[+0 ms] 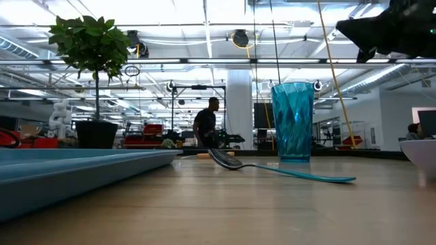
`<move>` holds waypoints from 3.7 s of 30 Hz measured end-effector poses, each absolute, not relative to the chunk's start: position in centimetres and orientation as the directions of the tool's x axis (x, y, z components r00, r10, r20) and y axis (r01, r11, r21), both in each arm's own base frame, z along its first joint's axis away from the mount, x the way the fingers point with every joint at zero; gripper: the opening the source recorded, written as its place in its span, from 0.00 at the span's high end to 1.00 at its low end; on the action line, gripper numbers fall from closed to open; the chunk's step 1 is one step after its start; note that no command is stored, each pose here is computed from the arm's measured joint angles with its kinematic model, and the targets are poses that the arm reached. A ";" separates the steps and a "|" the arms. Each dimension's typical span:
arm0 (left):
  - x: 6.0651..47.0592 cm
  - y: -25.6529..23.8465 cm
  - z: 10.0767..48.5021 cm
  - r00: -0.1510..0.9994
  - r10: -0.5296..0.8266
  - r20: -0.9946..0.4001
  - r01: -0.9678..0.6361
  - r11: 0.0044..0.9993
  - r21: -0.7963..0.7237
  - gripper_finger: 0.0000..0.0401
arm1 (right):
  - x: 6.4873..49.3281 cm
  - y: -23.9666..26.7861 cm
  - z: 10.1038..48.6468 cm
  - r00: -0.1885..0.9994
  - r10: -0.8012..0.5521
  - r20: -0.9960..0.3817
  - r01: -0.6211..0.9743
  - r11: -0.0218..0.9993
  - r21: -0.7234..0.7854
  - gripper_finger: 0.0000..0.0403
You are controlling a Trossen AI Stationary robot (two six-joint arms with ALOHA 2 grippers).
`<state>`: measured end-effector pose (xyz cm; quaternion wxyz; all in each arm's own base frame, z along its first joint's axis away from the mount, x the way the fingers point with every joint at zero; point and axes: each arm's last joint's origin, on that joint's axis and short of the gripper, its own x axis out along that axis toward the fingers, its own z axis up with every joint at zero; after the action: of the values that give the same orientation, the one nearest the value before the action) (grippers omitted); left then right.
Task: Pick and place plate/cup/fork/spoon on tray
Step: Put the blue cup on the blue tray
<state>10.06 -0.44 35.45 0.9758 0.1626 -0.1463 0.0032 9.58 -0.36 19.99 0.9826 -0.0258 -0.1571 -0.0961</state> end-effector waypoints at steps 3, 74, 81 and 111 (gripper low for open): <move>12.1 -0.5 38.0 0.976 -0.037 0.217 -0.038 0.943 0.332 0.91 | 9.6 -0.6 19.9 0.918 -0.278 0.281 0.289 0.957 0.002 1.00; 46.7 5.5 30.6 0.757 0.122 -0.641 0.289 0.819 0.497 0.59 | 11.1 -0.2 19.4 0.893 -0.133 -0.430 0.267 0.926 0.267 1.00; 46.7 5.6 30.2 0.753 0.056 -0.655 0.340 0.820 0.461 0.42 | 11.1 -0.2 19.4 0.893 -0.128 -0.432 0.265 0.924 0.274 1.00; 48.0 7.1 25.7 0.680 -0.001 -0.733 0.549 0.664 0.508 0.78 | 11.1 -0.1 19.5 0.899 -0.101 -0.427 0.240 0.928 0.286 1.00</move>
<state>48.02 7.12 25.73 0.8362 0.3753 0.3646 -0.1644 11.13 -0.07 19.46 0.9598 0.1679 0.2067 -0.0889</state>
